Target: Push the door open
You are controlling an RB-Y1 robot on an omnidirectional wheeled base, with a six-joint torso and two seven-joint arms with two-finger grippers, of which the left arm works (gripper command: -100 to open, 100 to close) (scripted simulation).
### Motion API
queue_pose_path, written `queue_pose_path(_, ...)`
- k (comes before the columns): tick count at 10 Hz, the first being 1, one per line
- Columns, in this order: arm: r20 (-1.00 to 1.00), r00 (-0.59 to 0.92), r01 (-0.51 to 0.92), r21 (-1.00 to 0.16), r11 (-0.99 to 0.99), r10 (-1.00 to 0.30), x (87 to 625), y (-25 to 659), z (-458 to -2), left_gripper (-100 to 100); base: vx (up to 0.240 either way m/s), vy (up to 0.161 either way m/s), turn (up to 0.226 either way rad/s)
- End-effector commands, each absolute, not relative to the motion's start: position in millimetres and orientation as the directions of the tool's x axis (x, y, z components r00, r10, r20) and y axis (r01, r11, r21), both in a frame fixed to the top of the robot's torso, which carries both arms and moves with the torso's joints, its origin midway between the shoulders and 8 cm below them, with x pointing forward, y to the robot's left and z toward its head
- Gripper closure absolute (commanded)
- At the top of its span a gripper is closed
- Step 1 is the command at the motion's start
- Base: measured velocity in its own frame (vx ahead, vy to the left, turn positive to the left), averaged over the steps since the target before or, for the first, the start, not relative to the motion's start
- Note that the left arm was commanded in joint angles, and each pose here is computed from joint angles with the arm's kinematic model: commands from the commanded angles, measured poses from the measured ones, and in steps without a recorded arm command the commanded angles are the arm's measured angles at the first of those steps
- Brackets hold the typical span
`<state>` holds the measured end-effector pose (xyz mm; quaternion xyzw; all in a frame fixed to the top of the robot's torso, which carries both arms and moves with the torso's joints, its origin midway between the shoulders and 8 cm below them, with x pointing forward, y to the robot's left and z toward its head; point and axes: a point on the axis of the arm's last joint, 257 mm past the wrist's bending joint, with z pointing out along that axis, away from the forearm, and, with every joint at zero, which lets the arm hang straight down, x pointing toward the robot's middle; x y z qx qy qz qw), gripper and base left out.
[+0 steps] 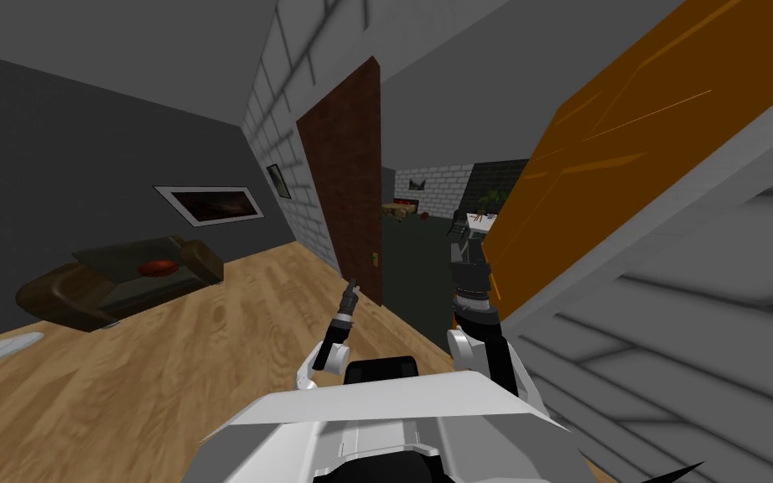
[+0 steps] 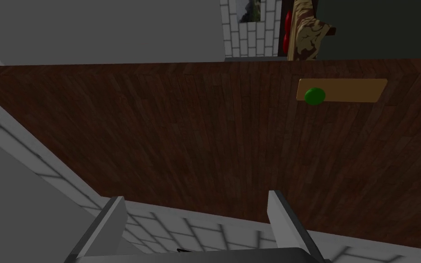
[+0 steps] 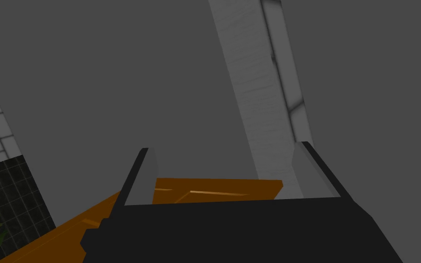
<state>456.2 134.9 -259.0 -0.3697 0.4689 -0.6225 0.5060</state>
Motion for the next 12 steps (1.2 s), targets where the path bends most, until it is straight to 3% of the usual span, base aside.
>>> queue_pose_path(1, -0.01, -0.227, 0.266, -0.962, -0.052, -0.974, 457, 130, -267, -100, 0.084, 0.08, -0.099)
queue_pose_path(12, 0.008, -0.309, 0.135, -0.989, -0.052, -0.951, 459, 93, -329, -100, 0.092, 0.082, -0.112)
